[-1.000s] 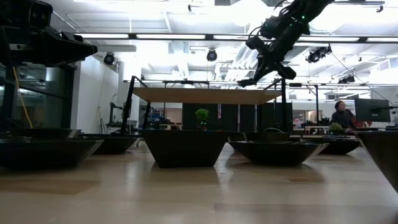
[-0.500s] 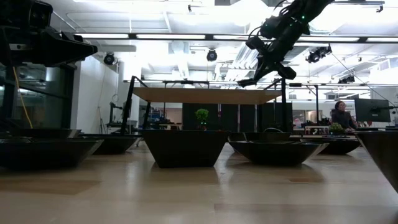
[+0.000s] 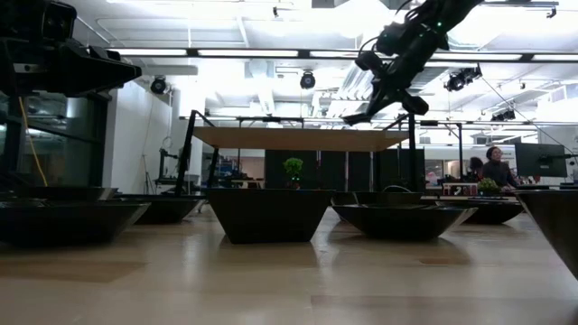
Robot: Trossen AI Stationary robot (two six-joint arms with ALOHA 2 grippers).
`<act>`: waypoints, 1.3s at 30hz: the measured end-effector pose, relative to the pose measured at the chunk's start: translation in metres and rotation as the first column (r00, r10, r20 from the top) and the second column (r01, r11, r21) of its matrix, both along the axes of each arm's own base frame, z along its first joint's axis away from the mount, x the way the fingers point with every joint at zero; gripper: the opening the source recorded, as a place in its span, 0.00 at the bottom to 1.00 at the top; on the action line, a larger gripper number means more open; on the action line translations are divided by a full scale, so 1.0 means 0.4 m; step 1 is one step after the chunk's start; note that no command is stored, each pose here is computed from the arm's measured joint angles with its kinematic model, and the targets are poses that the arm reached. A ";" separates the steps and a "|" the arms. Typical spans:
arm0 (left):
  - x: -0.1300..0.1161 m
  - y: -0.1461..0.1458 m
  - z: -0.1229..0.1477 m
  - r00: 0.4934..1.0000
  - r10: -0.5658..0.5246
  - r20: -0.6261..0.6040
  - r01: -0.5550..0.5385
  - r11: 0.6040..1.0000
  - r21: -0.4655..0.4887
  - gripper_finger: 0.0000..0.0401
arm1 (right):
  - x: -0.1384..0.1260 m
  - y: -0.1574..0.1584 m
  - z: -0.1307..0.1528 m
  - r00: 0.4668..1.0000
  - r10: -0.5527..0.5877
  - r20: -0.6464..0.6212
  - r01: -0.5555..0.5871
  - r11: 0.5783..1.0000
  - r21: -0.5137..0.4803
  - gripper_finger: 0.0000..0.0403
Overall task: Pick & Place Mini shaped plates
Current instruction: Stack the black square plate on top of the black square plate on the shelf
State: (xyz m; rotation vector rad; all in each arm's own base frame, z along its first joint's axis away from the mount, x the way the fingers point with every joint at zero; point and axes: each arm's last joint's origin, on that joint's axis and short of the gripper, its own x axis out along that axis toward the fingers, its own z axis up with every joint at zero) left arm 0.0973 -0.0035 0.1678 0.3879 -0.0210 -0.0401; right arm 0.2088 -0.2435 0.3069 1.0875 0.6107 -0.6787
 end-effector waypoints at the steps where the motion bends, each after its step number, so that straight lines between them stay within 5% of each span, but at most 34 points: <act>1: 0.000 0.000 0.000 1.000 0.000 0.000 0.000 1.000 0.000 0.14 | 0.001 0.002 0.000 1.000 0.002 -0.001 -0.002 1.000 0.001 0.00; 27: 0.000 0.000 0.000 1.000 0.000 0.000 0.000 1.000 0.000 0.14 | 0.003 0.012 -0.006 0.998 0.015 -0.060 -0.016 1.000 -0.017 0.00; 39: 0.000 0.000 0.000 1.000 0.000 0.000 0.000 1.000 0.000 0.14 | 0.003 0.012 -0.006 0.998 0.034 -0.059 -0.036 0.999 -0.025 0.27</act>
